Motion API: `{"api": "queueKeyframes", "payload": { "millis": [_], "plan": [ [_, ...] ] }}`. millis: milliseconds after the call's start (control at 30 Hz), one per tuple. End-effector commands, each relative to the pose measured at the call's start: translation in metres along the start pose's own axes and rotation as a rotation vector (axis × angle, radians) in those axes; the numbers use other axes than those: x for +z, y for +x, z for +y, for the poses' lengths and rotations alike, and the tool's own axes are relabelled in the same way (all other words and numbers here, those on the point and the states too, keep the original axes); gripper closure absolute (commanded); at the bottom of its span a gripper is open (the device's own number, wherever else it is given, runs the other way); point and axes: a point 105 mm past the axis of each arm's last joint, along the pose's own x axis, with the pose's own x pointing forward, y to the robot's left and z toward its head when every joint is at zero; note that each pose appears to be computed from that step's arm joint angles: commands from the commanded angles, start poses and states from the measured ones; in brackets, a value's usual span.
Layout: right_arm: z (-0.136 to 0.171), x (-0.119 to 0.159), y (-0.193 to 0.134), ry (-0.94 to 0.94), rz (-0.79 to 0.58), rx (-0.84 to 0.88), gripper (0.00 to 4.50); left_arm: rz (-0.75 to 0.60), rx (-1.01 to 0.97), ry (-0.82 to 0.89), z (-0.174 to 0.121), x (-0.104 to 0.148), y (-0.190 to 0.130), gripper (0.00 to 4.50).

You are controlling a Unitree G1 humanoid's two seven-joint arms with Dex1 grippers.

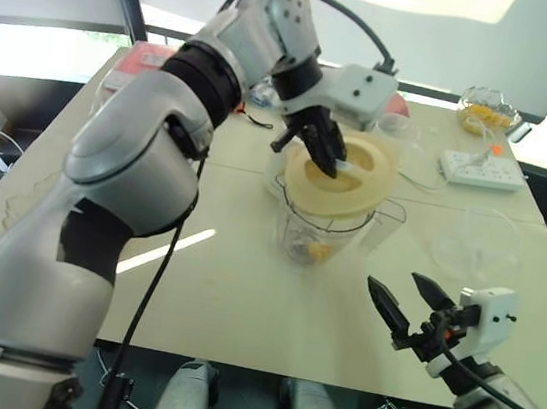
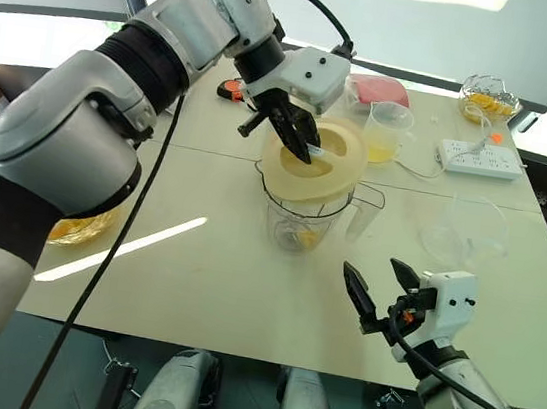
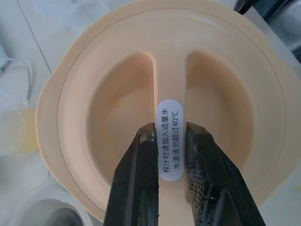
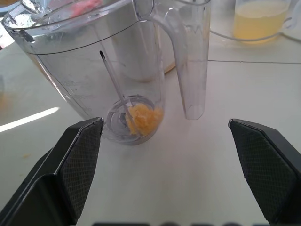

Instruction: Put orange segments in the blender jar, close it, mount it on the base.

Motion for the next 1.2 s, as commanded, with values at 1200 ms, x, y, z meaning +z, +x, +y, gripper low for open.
{"api": "queueKeyframes", "payload": {
  "millis": [1200],
  "plan": [
    [-0.004,-0.014,0.102,-0.200,-0.151,-0.116,0.00,0.331,-0.261,0.006,-0.036,-0.067,0.056,4.27]
  ]
}}
